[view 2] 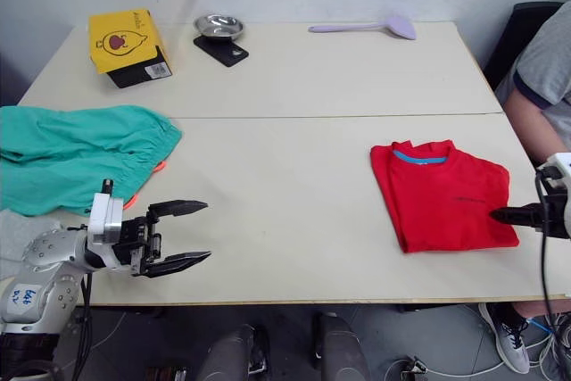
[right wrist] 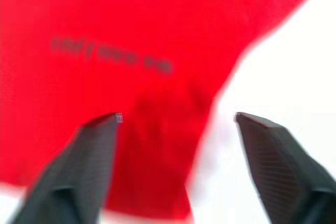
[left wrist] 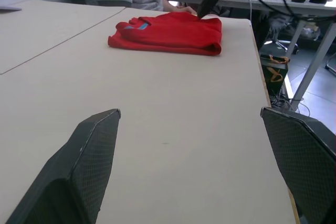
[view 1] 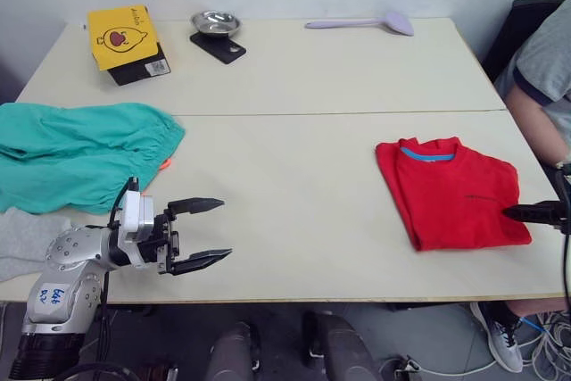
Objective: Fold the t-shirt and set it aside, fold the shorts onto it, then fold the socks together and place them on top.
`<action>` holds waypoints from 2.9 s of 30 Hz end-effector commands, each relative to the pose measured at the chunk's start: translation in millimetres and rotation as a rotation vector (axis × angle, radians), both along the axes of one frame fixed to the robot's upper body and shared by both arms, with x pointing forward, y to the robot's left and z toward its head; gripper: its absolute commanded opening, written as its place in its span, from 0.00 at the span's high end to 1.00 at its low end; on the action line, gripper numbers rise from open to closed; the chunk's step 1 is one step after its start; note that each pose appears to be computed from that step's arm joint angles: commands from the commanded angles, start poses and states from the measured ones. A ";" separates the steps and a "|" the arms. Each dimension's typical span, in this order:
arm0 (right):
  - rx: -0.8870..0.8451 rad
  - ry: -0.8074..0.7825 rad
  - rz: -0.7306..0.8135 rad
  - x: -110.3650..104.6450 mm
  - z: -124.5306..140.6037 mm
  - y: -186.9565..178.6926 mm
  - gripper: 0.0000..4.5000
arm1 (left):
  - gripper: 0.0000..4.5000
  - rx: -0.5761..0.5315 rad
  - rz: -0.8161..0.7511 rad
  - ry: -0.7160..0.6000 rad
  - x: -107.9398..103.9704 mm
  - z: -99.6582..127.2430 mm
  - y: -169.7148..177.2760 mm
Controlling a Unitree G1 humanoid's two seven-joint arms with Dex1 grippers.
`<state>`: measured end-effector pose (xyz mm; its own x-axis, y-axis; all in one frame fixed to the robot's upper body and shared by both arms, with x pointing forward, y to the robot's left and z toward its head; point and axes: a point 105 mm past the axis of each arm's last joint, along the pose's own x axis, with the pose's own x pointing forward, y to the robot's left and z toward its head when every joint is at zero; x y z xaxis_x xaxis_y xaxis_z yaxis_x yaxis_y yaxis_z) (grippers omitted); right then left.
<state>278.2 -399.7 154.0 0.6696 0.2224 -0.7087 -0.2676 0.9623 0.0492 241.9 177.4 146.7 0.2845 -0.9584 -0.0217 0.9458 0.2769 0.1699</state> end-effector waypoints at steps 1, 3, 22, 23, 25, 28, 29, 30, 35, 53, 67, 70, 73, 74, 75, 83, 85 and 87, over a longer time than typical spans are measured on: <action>-0.071 -0.191 0.216 1.8 38.1 18.2 0.01 | 0.00 0.005 0.004 -0.019 -2.0 5.7 5.0; -0.072 -0.367 0.381 8.4 47.8 47.2 0.01 | 0.00 0.015 0.027 -0.017 -3.1 5.6 11.1; 0.311 -0.959 0.994 -28.3 -10.6 238.5 0.01 | 0.00 -0.017 1.104 -0.018 -70.7 -5.6 159.6; 0.309 -0.977 0.987 -26.2 -8.9 239.0 0.01 | 0.00 -0.031 1.171 -0.005 -82.9 -8.9 168.6; 0.305 -1.010 0.987 -24.0 -4.5 238.2 0.01 | 0.00 -0.054 1.292 0.047 -108.1 -18.6 185.2; 0.294 -1.034 0.991 -23.0 -1.6 236.6 0.01 | 0.00 -0.109 1.437 0.090 -131.0 -25.3 202.9; 0.294 -1.040 0.999 -23.9 -1.2 237.4 0.01 | 0.00 -0.128 1.481 0.094 -137.1 -25.8 209.0; 0.305 -1.029 1.003 -25.3 -2.6 238.8 0.01 | 0.00 -0.142 1.526 0.104 -142.0 -27.6 215.0; 0.341 -1.013 1.040 -36.7 -7.7 251.6 0.01 | 0.00 -0.163 1.482 0.150 -126.1 -21.8 212.8; 0.364 -1.046 1.117 -46.9 14.9 284.2 0.01 | 0.00 0.557 1.106 0.269 20.4 5.5 180.4; 0.276 -0.947 1.031 -36.0 36.2 263.4 0.00 | 0.73 0.591 0.873 0.249 66.2 -4.7 148.9; 0.239 -0.927 1.009 -33.8 39.3 253.4 0.00 | 0.95 0.485 0.746 0.149 81.2 12.6 119.5; 0.203 -0.873 1.012 -32.2 38.5 242.4 0.00 | 0.99 0.487 0.514 -0.029 87.3 28.4 75.2; 0.192 -0.863 1.012 -31.0 39.1 239.2 0.00 | 0.99 0.471 0.449 -0.071 90.0 33.4 58.8; 0.181 -0.857 1.013 -29.5 39.9 236.5 0.00 | 0.99 0.445 0.384 -0.107 92.4 38.5 41.6; 0.151 -0.832 1.031 -25.7 39.3 232.5 0.00 | 0.99 0.397 -0.139 -0.245 85.0 25.9 -91.9; 0.141 -0.819 1.028 -28.0 35.3 230.8 0.00 | 0.99 0.412 -0.224 -0.238 77.2 12.1 -111.0; 0.141 -0.806 1.016 -30.3 32.5 228.8 0.00 | 0.99 0.403 -0.279 -0.220 69.9 0.0 -126.8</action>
<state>250.7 -166.7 177.4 0.3687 0.9224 -0.1156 -0.8863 0.3112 -0.3430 316.0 57.2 148.8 0.0860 -0.9269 -0.3653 0.9135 -0.0729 0.4002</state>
